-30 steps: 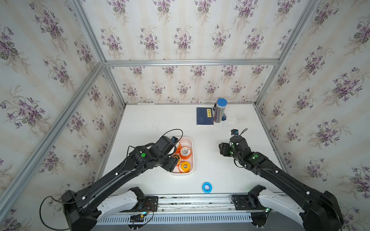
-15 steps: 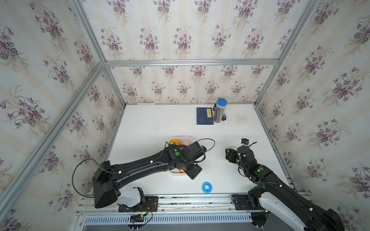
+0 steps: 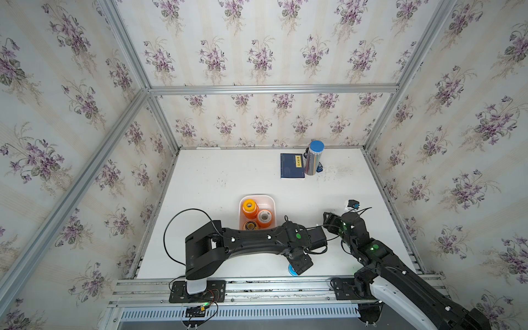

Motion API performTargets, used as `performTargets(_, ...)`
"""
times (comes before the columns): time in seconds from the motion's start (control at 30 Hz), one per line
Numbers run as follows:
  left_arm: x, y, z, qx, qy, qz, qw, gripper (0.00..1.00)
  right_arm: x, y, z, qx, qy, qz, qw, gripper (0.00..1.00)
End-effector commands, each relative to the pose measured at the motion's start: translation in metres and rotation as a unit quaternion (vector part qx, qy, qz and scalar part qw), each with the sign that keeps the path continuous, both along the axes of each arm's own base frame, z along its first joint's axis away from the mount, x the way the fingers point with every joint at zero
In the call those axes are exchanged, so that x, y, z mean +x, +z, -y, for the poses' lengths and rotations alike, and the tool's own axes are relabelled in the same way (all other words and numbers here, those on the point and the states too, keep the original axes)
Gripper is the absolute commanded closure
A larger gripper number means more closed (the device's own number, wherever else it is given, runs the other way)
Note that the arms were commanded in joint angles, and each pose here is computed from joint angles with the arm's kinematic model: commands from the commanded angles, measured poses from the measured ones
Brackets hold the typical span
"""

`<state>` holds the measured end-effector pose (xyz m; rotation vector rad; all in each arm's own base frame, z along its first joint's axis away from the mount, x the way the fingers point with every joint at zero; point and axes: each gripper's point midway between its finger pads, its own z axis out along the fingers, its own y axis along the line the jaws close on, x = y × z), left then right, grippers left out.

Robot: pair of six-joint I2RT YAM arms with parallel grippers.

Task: Put the sealing tape into the storage box
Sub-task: Pick up the sealing tape at the center of the board.

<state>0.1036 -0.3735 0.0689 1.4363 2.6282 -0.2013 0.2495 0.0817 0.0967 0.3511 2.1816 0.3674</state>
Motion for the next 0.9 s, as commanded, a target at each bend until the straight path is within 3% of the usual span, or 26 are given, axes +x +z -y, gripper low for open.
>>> performTargets(0.0,-0.003,-0.011,0.005,0.007,0.006,-0.004,1.0,0.2,0.003,0.005,0.001,0.002,-0.005,0.009,1.0,0.23)
performTargets(0.3,-0.011,-0.037,0.005,0.022,0.009,-0.025,0.999,0.21,0.003,0.005,0.0,0.002,-0.003,0.009,1.0,0.22)
performTargets(0.87,-0.013,-0.05,0.003,0.031,0.02,-0.027,0.999,0.39,0.003,0.004,-0.001,0.003,-0.001,0.007,1.0,0.22)
